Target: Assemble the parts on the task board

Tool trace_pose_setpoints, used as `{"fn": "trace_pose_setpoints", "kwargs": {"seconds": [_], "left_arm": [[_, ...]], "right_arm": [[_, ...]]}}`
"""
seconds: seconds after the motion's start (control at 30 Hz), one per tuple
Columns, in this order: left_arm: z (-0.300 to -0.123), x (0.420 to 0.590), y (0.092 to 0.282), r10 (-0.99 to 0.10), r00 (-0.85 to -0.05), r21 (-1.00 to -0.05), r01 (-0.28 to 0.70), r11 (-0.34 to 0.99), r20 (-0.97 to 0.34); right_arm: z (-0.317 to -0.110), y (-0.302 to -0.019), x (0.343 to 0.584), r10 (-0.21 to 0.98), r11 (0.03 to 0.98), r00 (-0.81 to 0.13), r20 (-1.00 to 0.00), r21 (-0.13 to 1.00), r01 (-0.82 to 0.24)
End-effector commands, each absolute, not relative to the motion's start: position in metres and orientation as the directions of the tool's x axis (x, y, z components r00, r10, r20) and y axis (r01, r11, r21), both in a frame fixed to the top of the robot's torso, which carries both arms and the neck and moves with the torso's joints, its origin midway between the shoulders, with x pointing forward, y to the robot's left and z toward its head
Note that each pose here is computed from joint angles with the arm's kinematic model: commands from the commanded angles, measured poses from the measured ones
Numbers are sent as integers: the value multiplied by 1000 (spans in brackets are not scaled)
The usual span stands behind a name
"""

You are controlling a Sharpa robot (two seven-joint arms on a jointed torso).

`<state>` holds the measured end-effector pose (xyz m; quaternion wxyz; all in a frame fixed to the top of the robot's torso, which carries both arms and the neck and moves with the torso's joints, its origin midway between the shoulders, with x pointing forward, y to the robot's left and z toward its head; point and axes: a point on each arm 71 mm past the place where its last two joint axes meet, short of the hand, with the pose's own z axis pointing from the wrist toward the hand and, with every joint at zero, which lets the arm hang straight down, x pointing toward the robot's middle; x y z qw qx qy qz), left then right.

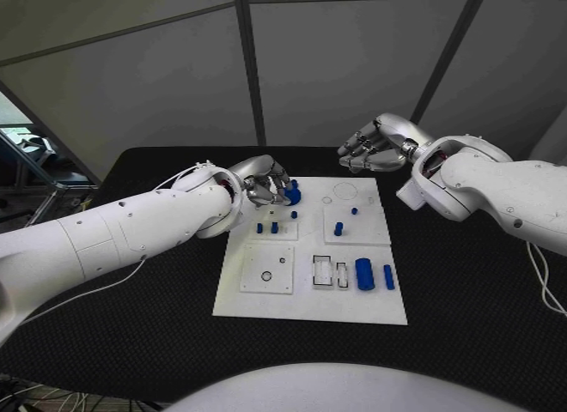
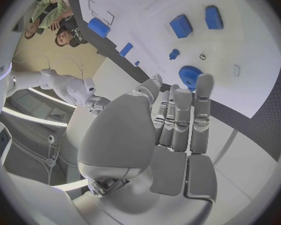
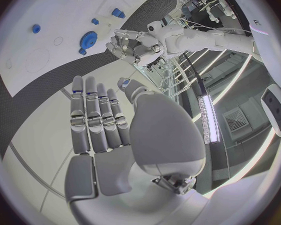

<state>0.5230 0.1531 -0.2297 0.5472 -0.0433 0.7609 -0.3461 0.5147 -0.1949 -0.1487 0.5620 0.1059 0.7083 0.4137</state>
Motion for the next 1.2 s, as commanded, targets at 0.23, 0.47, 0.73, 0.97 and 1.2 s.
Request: {"fn": "trace_pose_setpoints", "kwargs": {"seconds": [0.23,0.47,0.73,0.97,1.2], "left_arm": [[-237,526,136,-264,-352,-406,434,804,-898],[-244,525,126,-210,-400,-387,436,812,-892],[-247,526,118,-186,-416,-376,439,816,-890],[-250,528,117,-163,-426,-358,431,829,-890],[-253,532,119,-146,-428,-340,420,842,-892]], "right_arm": [[-147,-192,514,615,626,-344,-709,705,-333],[-147,-191,515,615,627,-344,-709,705,-333],[-147,-190,515,612,629,-343,-713,701,-336],[-147,-190,515,609,630,-343,-715,699,-339],[-147,-189,515,608,630,-344,-716,698,-340]]}}
